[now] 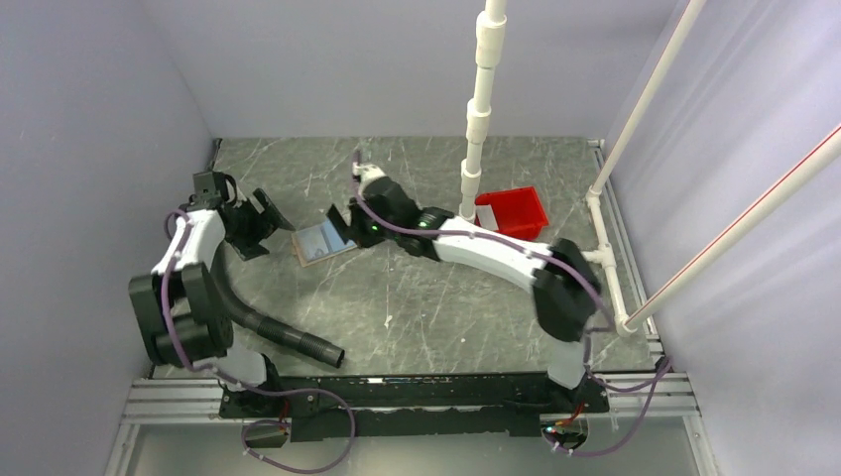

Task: Put the credit cards into the card holder
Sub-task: Insert the credit card into the card holder.

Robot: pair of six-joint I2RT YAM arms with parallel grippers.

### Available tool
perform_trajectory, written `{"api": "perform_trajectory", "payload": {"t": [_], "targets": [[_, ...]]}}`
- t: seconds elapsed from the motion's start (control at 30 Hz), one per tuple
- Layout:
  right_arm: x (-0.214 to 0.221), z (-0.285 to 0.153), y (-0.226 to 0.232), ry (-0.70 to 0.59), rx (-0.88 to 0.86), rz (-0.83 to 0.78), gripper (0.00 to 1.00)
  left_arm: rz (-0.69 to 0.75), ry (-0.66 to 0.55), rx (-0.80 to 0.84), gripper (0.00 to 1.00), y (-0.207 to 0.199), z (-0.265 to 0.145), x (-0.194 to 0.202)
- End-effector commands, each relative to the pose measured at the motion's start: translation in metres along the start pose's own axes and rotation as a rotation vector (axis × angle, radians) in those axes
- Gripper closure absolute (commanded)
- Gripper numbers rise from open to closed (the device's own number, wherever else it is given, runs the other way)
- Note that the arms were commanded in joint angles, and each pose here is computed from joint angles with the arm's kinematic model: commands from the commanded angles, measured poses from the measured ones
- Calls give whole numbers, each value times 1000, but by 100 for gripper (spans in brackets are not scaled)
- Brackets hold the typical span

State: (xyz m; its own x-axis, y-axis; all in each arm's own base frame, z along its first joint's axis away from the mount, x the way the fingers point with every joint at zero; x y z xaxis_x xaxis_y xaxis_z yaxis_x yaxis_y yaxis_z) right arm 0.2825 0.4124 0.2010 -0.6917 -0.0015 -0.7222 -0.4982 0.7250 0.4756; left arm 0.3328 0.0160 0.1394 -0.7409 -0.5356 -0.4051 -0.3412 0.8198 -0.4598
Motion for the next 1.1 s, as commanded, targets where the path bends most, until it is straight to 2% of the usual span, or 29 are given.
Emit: {"api": "perform_trajectory", "payload": {"t": [0.0, 0.13, 0.33, 0.5, 0.73, 0.9, 1.07], "targets": [[-17, 47, 13, 41, -80, -34, 100, 29, 85, -56, 10, 17, 29, -1], [-21, 83, 8, 117, -186, 36, 100, 32, 160, 4, 12, 15, 53, -1], [-24, 105, -8, 199, -377, 144, 100, 33, 210, 59, 16, 16, 72, 9], [-18, 116, -31, 234, -385, 190, 100, 17, 267, 18, 24, 27, 85, 18], [-6, 129, -39, 288, -429, 227, 100, -1, 326, -37, 27, 39, 97, 28], [1, 138, -50, 303, -395, 264, 100, -1, 366, -78, 36, 45, 104, 34], [5, 142, -63, 301, -364, 298, 100, 14, 377, -100, 35, 47, 106, 38]]}}
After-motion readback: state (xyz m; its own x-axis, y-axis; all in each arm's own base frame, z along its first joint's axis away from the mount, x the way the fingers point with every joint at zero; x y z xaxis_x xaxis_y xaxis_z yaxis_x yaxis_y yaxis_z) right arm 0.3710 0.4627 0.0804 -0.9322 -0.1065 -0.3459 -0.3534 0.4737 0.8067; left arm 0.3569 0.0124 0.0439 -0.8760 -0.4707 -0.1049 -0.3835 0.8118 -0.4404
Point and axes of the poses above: each gripper's point midway between its finger pads, its own z axis out along the fingers, its own y axis along the line the jaws close on, x = y × z, the point moved 2 cm from there along -z, back along the fingers, and after that the axes turned 7 degrees about z, right-handed, at the moved point
